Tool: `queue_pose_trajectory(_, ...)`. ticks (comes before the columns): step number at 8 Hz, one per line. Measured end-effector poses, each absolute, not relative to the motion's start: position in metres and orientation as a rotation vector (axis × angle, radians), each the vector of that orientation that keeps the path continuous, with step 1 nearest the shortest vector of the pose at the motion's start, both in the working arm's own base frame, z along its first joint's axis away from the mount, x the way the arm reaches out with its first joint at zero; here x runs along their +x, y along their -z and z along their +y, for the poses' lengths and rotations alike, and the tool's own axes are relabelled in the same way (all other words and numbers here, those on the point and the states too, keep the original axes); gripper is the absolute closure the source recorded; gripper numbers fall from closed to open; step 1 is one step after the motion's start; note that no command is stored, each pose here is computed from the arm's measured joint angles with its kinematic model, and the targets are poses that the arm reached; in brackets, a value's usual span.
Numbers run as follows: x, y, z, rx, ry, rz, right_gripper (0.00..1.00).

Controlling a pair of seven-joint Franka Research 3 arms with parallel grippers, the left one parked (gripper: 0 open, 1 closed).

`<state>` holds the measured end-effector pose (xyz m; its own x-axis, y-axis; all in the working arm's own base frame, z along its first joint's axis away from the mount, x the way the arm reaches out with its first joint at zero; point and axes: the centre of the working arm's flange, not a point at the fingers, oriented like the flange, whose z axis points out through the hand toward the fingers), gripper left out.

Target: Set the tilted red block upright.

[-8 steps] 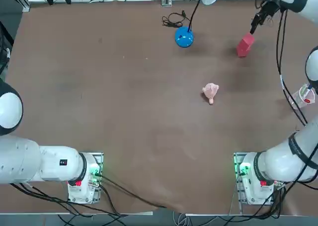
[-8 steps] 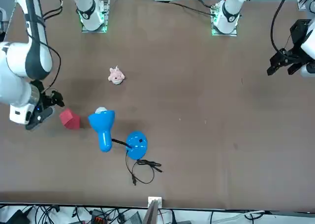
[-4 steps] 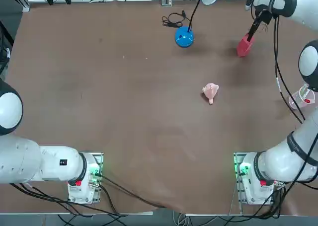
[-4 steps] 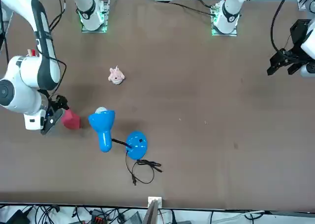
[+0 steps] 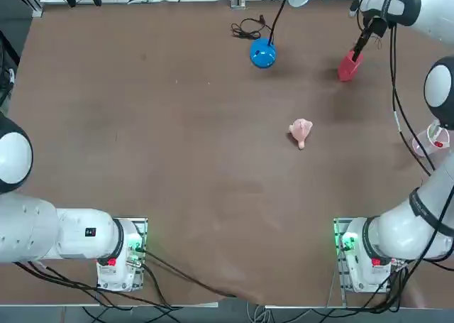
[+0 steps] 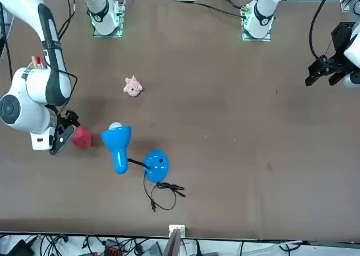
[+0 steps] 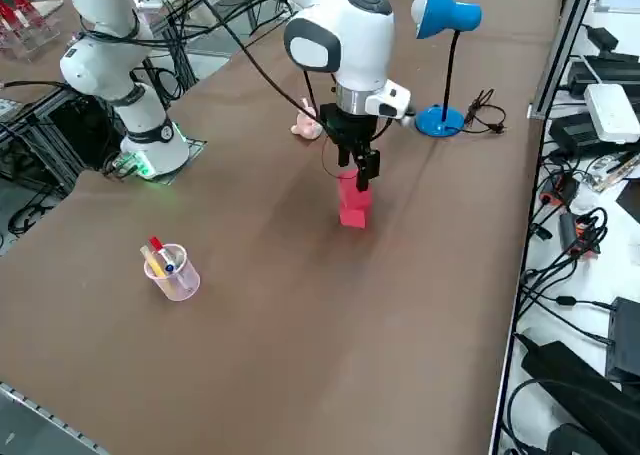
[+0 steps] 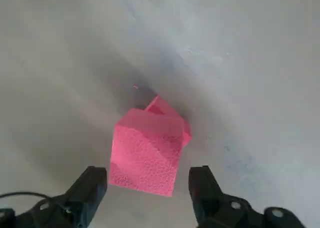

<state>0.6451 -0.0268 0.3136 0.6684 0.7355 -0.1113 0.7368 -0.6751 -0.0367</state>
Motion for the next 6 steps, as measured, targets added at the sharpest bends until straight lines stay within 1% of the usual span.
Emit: queue_pose_trajectory(6, 0.6439, -0.3064, -0.0254, 2.926, 0.192, 1.083, 0.01)
